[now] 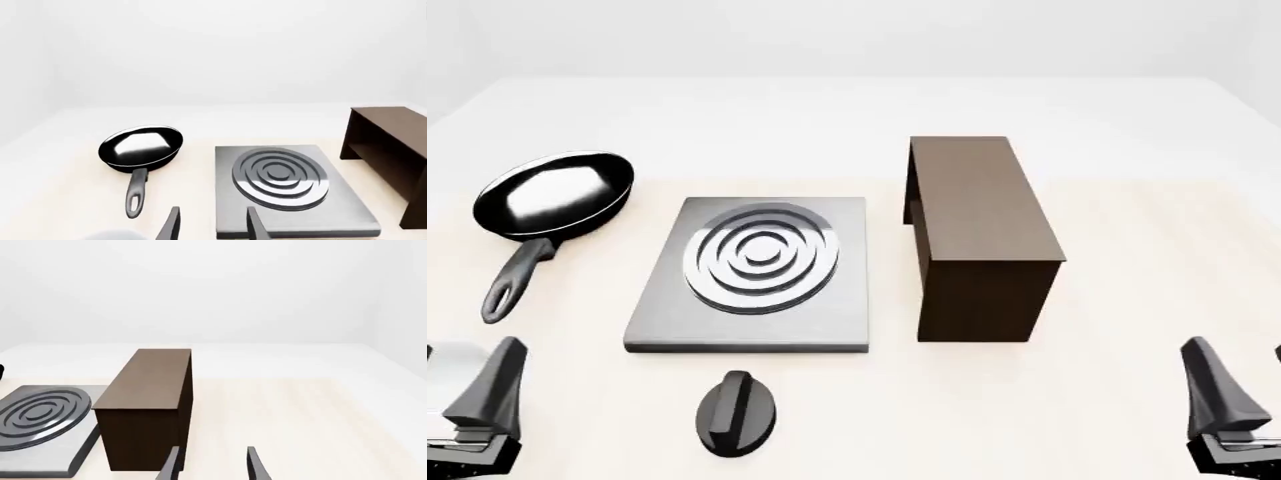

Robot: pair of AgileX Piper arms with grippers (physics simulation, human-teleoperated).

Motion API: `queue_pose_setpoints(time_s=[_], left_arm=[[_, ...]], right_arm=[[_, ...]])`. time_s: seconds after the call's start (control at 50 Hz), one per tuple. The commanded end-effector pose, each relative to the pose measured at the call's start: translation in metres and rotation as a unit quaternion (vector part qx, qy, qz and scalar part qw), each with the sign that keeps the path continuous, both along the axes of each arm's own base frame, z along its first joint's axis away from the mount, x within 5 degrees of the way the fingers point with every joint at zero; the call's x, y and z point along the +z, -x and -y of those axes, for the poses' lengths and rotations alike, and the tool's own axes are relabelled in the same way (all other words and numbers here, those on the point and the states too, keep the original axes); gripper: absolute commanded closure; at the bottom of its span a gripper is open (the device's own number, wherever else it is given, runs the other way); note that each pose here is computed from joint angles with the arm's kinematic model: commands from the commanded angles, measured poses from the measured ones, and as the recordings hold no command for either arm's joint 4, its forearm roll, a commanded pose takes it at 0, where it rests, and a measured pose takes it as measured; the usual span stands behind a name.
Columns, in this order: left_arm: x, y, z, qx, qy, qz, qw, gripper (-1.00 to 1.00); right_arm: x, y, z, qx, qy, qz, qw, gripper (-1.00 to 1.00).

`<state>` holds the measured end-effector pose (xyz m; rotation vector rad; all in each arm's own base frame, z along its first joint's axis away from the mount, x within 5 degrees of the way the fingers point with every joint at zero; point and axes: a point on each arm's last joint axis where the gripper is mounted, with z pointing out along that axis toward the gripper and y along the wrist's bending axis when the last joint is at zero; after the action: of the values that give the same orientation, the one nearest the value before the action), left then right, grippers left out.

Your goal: Turn on the stove.

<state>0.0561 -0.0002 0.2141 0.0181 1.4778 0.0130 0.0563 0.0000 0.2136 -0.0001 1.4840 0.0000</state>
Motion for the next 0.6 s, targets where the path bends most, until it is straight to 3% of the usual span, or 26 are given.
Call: queue_pose_setpoints(time_s=[0.02,0.24,0.28,0.3,0.32,0.34,0.6], left_arm=[[0.0014,0.0001,0.0006,-0.003,-0.017,0.005,0.9998,-1.00],[0.0042,0.0007,-0.0002,0.005,-0.027,0.006,0.9996,-1.00],[0.0024,-0.0017,-0.0039,0.036,-0.036,-0.024,0.9984,-1.00],[0.0053,-0.0028,-0.0036,0.032,-0.021,-0.028,0.9989,-1.00],[-0.0002,-0.0051,0.0001,-0.001,0.007,-0.038,0.9993,-1.00],[0.0005,-0.0028,0.0000,-0.001,0.011,-0.019,0.9997,-1.00],[0.0014,-0.0011,-0.0001,0.000,0.013,-0.016,0.9998,-1.00]], right_arm=[[0.0008,-0.0003,0.0000,0.000,0.001,0.000,1.0000,-1.00],[0.0010,-0.0001,0.0001,-0.001,0.002,0.001,1.0000,-1.00],[0.0008,-0.0003,0.0002,-0.002,0.000,0.000,1.0000,-1.00],[0.0008,-0.0003,0.0002,-0.002,0.000,0.000,1.0000,-1.00],[0.0013,0.0001,-0.0001,0.000,0.004,0.003,1.0000,-1.00],[0.0013,0.0001,-0.0001,0.000,0.004,0.003,1.0000,-1.00],[0.0013,0.0001,-0.0001,0.000,0.004,0.003,1.0000,-1.00]])
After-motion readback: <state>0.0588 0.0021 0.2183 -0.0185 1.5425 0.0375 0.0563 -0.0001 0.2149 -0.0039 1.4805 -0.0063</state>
